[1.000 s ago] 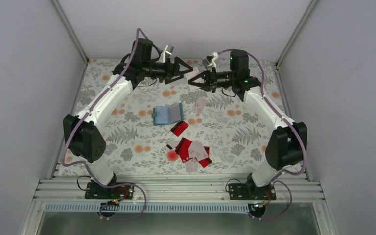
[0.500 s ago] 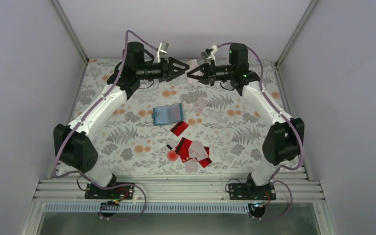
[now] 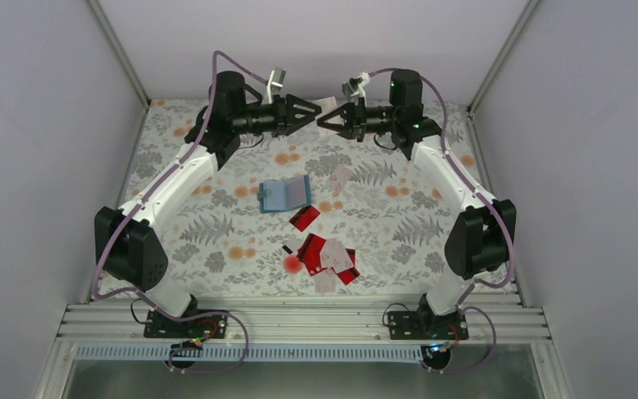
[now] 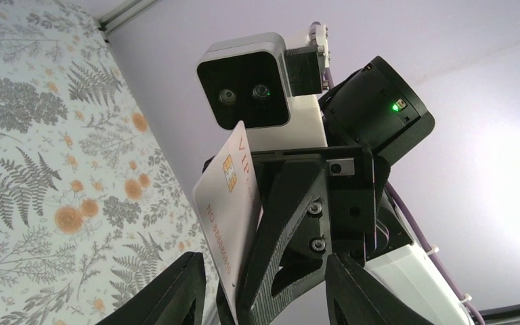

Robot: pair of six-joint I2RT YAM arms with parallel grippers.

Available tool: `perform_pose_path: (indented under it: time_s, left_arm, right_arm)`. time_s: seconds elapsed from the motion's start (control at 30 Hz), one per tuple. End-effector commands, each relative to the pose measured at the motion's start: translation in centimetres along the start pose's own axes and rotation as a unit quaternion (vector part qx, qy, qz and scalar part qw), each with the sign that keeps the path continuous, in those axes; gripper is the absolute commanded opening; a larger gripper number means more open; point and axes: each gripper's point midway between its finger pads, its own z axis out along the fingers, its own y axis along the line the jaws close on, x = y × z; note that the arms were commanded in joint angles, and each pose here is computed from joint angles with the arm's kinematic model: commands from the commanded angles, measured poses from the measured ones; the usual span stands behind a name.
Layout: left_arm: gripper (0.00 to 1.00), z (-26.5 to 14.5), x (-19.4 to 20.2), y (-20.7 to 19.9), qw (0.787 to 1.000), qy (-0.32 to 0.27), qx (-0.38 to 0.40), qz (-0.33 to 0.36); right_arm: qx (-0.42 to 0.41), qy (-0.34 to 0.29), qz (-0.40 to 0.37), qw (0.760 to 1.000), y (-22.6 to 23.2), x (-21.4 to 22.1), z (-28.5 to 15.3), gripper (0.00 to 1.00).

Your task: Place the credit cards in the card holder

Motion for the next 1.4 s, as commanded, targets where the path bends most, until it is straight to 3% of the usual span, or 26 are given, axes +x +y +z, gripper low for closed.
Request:
perform_pose_path:
  time_s: [0.0,0.4,0.73,1.03,1.07,1.1,1.17,1.2,1.27,1.37]
  left_arm:
    - [0.45,0.5,-0.3,0.4,1.000,-0.004,0.009,0.002]
    - [0.30,1.3,-0.7,1.1,1.000,-0.009,0.010,-0.007]
    - [0.04,1.7,-1.2,1.5,1.000,-0.020,0.005,-0.016]
    - [0.02,1.9,-1.2,1.7,1.000,-0.021,0.005,-0.021]
    - [0.02,1.9,-1.2,1.7,1.000,-0.021,0.004,-0.022]
    - [0.02,1.8,-1.4,1.7,1.000,-0.022,0.004,-0.021]
    - [0.02,1.4,-1.8,1.7,1.000,-0.024,0.000,-0.020]
    - [0.02,1.1,-2.0,1.7,1.000,-0.026,-0.003,-0.017]
    - [0.02,0.3,-2.4,1.9,0.999,-0.027,-0.017,-0.013]
    - [0.02,-1.0,-2.4,3.2,0.998,-0.018,-0.061,-0.006]
  right_arm:
    - [-0.007,0.000,-0.012,1.000,1.0,-0.7,0.0,0.04]
    - [-0.010,0.004,-0.013,1.000,0.8,-1.0,0.1,0.04]
    - [-0.011,0.011,-0.016,1.000,0.7,-0.7,0.1,0.04]
    - [-0.013,0.015,-0.031,0.999,1.3,-0.7,0.1,0.04]
    - [-0.010,0.015,-0.032,0.999,1.3,-0.7,0.1,0.07]
    - [-0.006,0.014,-0.032,0.999,1.2,-0.7,0.0,0.21]
    - [0.008,0.013,-0.033,0.999,0.7,-0.9,0.1,0.64]
    - [0.014,0.013,-0.033,0.999,0.4,-0.7,0.0,0.80]
    - [0.026,0.011,-0.030,0.999,-0.2,-0.5,-0.1,0.95]
    - [0.058,0.004,-0.022,0.998,-1.8,0.1,-0.3,0.99]
